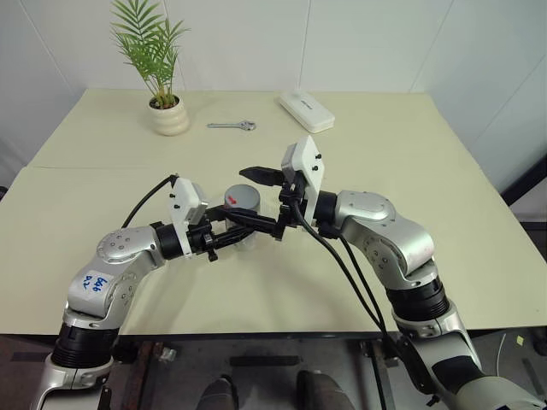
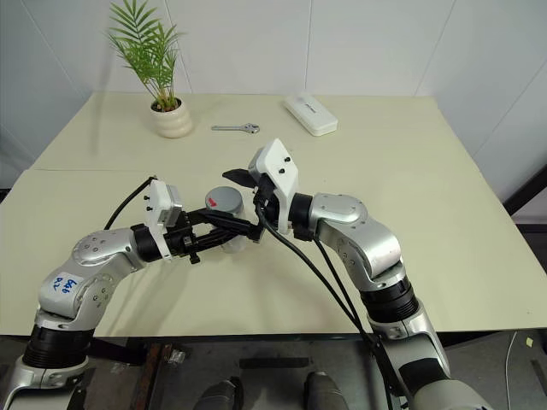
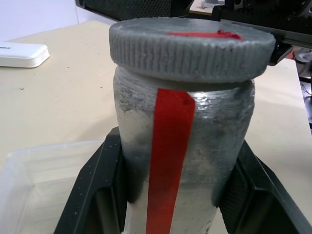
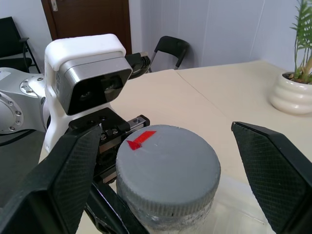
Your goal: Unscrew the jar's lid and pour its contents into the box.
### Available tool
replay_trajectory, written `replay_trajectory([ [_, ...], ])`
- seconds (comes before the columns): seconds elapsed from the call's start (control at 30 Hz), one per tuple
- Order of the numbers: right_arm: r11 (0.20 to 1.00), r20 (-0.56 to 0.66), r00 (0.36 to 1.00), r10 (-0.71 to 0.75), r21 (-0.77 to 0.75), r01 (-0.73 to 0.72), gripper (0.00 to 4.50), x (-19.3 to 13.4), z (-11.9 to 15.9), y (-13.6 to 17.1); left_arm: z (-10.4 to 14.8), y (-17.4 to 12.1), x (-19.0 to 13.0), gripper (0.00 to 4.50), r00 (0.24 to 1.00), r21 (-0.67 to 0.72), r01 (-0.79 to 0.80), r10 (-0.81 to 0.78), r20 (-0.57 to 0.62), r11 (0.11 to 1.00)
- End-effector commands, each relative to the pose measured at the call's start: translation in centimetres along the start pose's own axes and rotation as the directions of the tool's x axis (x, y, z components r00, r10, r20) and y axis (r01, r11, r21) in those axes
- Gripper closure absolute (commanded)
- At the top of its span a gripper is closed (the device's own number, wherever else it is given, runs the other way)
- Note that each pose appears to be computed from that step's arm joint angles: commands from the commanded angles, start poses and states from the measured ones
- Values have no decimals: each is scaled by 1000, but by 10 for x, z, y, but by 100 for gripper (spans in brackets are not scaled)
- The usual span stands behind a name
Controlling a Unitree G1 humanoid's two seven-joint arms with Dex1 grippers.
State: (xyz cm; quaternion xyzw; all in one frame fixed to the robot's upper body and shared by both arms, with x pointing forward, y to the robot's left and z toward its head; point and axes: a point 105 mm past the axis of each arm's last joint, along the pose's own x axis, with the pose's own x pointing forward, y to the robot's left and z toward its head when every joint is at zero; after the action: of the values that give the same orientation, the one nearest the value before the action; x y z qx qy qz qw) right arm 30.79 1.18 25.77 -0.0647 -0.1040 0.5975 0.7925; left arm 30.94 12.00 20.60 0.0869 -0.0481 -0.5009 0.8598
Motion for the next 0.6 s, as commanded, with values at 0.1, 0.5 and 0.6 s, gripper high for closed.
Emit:
replay_trajectory([
  [0.1, 999, 34, 999, 36, -19, -35, 92, 3, 12, 6, 17, -1, 2, 257, 999, 61, 2, -5, 53, 998],
  [0.5, 984, 95, 979, 178, 3, -179, 195, -3, 23, 21, 18, -11, 5, 257, 990, 30, 101, -103, 93, 994],
  [0.6, 947, 62, 945, 322, -16, -321, 195, -11, 23, 31, 19, -20, 9, 257, 970, 33, 222, -225, 96, 974],
])
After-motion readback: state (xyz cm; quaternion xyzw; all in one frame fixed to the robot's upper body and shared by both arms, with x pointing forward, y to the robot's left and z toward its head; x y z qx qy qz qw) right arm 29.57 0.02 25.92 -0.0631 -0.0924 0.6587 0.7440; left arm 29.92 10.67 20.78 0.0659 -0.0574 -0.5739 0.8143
